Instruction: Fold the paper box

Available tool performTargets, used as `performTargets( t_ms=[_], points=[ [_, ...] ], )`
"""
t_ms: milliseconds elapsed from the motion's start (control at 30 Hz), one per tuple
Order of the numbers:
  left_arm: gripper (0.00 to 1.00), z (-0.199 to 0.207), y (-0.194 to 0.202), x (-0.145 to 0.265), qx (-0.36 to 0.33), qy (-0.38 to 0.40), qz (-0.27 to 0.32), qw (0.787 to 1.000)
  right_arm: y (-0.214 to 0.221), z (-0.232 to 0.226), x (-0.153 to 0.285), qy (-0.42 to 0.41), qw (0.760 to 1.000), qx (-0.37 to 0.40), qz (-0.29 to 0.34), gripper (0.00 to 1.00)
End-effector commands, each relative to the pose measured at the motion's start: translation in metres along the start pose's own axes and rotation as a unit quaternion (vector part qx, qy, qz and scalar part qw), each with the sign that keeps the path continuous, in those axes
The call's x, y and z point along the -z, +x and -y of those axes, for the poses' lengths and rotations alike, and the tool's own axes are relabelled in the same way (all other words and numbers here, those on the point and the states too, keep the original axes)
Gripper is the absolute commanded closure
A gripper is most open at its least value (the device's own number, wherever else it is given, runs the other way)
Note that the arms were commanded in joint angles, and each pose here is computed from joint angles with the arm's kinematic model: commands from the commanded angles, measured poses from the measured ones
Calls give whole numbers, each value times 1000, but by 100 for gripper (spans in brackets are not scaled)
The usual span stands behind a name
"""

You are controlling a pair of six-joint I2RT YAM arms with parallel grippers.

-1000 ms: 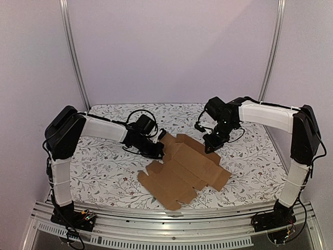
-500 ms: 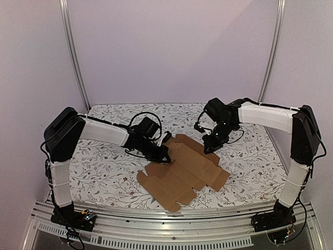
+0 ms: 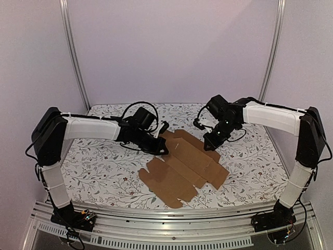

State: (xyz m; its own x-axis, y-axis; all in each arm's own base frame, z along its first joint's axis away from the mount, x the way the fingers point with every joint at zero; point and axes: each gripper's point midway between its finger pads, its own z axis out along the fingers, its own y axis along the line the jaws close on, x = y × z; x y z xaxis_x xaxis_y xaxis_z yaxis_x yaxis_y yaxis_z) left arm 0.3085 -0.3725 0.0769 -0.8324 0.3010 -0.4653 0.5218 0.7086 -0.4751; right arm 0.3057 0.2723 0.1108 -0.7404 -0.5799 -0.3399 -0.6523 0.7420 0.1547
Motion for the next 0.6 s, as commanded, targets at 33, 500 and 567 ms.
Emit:
performTargets(
  t_ms=[33, 500, 567],
  points=[
    [96, -8, -30, 59, -2, -42, 48, 998, -16, -3, 20, 42, 994, 91, 46, 100],
    [94, -92, -35, 136, 91, -132, 116, 980, -30, -21, 32, 138, 928, 330, 101, 100],
    [93, -98, -32, 129, 100, -115, 110, 982, -31, -24, 33, 142, 919, 353, 105, 100]
  ],
)
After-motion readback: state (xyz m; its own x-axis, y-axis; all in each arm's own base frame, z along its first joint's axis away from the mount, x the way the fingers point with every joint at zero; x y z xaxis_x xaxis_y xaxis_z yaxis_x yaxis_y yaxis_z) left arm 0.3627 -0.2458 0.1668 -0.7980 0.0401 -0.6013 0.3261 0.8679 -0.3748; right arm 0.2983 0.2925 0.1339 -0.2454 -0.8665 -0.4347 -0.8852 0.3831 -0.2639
